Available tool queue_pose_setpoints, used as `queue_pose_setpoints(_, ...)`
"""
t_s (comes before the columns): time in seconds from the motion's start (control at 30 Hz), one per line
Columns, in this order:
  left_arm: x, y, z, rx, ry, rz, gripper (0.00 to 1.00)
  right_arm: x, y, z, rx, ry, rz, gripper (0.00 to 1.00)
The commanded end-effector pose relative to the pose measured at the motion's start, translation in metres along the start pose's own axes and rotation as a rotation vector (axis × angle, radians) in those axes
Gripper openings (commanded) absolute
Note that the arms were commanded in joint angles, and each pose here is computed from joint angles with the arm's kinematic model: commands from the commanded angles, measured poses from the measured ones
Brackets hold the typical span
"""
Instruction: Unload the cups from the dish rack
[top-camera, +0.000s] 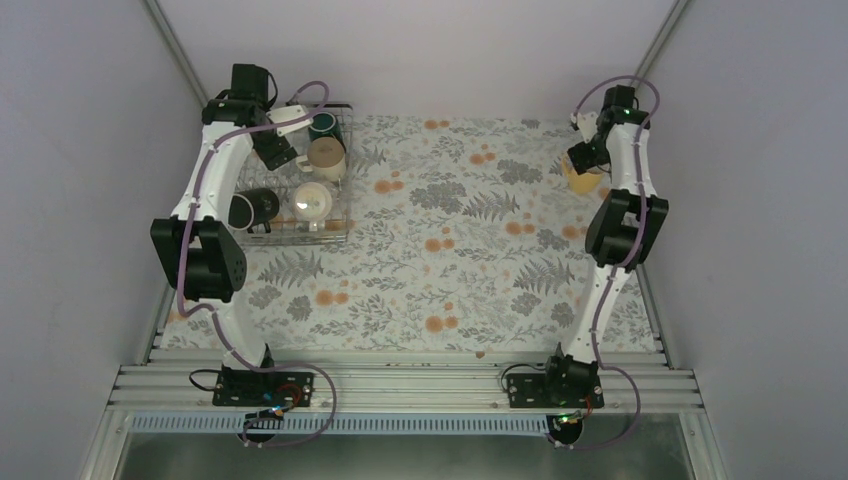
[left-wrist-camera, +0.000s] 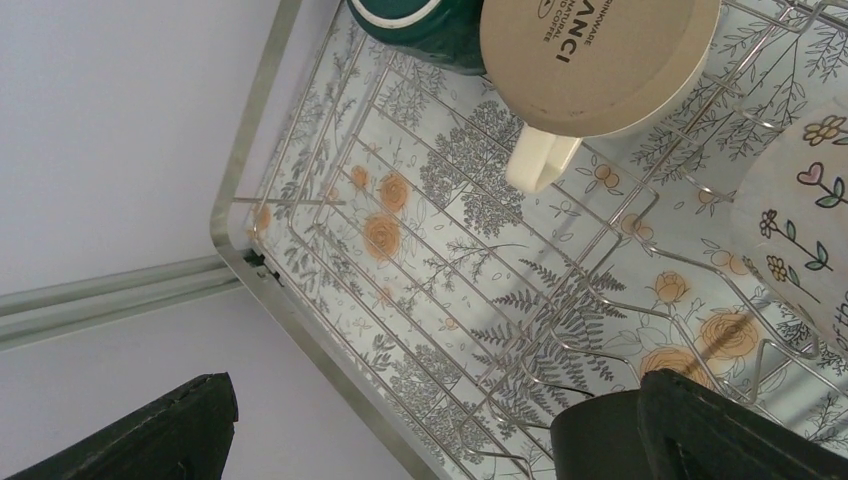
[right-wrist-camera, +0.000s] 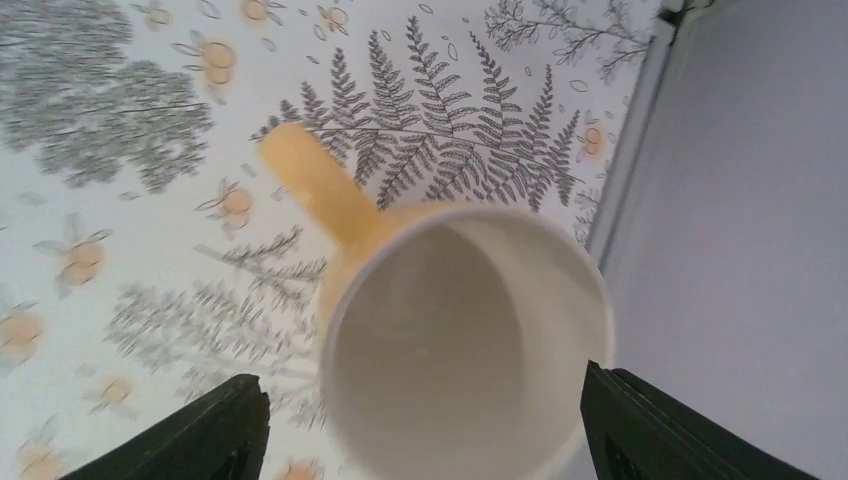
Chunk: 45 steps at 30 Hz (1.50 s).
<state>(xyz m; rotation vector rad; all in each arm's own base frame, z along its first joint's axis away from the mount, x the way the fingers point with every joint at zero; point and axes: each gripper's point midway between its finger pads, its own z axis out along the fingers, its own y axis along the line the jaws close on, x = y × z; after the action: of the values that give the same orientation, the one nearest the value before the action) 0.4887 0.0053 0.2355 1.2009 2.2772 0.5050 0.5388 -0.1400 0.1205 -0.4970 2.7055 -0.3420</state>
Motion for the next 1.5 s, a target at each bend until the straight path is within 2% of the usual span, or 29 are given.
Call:
queue_pose_setpoints(0.0,0.001,0.012,-0.023,-0.029,-0.036,-0.022,1.0,-0.008,-0.005,-0.076,0.031,-0.125,0.039,0.84)
queue_pose_setpoints(0.2,0.002,-0.006,-0.019,0.104,-0.018,-0.035,1.0,-0.001,0.07,-0.11,-0.078,-0.168,-0.049,0.88)
queue_pose_setpoints(0.4,-0.005,-0.025,-0.055,0.188,-0.075,-0.022,1.0,-0.002,0.138,-0.137,-0.201,-0.23,-0.12,0.9)
queue_pose_setpoints(0.7,-0.003,-0.095,-0.069,0.216,-0.043,0.031,1.0,-0.004,0.205,-0.153,-0.355,-0.289,-0.185,0.9)
queue_pose_setpoints(0.9,-0.002,-0.128,-0.07,0.27,0.0,0.001,1.0,0.004,0.227,-0.153,-0.366,-0.287,-0.209,0.94)
queue_pose_setpoints(1.13,-0.006,-0.128,-0.054,0.172,-0.026,-0.04,1.0,0.016,0.24,-0.155,-0.388,-0.296,-0.206,0.95)
queue_pose_setpoints(1.47,-0.013,-0.159,-0.033,0.261,-0.004,-0.105,1.0,0.026,0.242,-0.151,-0.378,-0.295,-0.204,0.96)
